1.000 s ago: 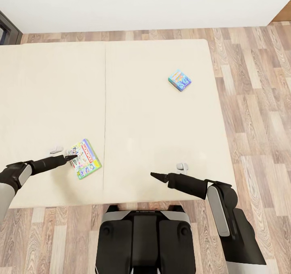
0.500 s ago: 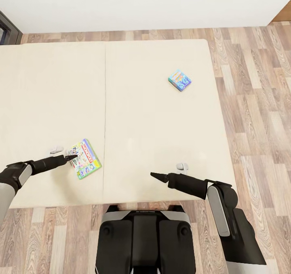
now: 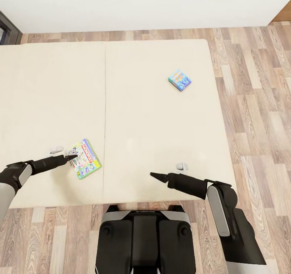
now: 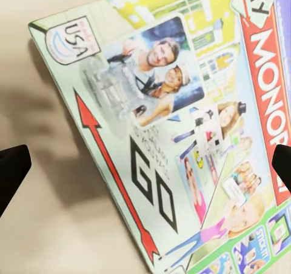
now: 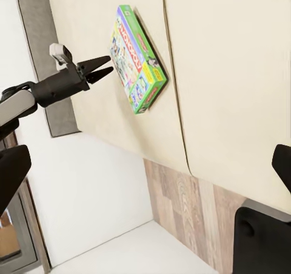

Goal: Put all the toys in the child's room - the three board games (two on the bed and one on the table), the two jigsaw puzzles on the table, and the tennis ball on the table - inside the toy box on the table in the child's room.

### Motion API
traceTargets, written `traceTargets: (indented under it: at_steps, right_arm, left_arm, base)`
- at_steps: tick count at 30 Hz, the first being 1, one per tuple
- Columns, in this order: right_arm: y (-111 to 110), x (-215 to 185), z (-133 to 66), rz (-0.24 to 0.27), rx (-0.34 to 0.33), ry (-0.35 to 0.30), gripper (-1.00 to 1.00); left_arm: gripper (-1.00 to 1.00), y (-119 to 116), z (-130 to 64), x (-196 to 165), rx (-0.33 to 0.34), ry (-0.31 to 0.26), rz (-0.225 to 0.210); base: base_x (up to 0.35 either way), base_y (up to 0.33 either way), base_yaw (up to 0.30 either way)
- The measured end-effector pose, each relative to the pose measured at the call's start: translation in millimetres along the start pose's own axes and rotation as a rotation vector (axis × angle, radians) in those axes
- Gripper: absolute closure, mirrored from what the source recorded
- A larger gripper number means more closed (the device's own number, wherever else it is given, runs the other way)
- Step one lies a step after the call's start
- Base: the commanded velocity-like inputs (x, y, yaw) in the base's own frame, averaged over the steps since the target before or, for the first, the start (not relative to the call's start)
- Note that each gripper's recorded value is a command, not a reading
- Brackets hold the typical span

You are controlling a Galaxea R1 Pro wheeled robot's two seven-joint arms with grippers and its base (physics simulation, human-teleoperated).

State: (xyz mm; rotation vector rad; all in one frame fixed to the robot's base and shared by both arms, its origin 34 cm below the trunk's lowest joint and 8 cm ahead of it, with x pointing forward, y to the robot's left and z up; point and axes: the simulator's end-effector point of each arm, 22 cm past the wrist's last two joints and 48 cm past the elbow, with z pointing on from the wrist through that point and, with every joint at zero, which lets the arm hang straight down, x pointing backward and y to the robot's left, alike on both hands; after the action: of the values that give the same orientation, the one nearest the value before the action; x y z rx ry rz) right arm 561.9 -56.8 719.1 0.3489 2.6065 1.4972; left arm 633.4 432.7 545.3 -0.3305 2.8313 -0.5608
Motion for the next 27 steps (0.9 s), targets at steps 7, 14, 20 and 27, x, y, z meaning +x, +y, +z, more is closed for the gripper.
traceTargets:
  at_steps: [7, 14, 20, 27]
  right_arm:
    - [6, 1, 3.3, 0.003, -0.016, 0.001, -1.00]
    - [17, 2, 6.3, 0.001, -0.046, 0.005, -1.00]
    - [39, 15, 17.8, -0.023, -0.100, 0.050, -1.00]
    - [60, 30, 29.3, -0.052, -0.151, 0.099, -1.00]
  left_arm:
    - [-1.00, 0, -0.1, 0, 0.000, 0.000, 0.001]
    - [-1.00, 1, -0.5, 0, -0.001, 0.000, 0.002]
    - [-1.00, 0, -0.4, 0, 0.000, 0.000, 0.002]
    - [-1.00, 0, -0.5, -1, 0.000, 0.000, 0.002]
  base:
    - [0.000, 0.000, 0.000]
    - [0.000, 0.000, 0.000]
    - [0.000, 0.000, 0.000]
    - [0.000, 0.000, 0.000]
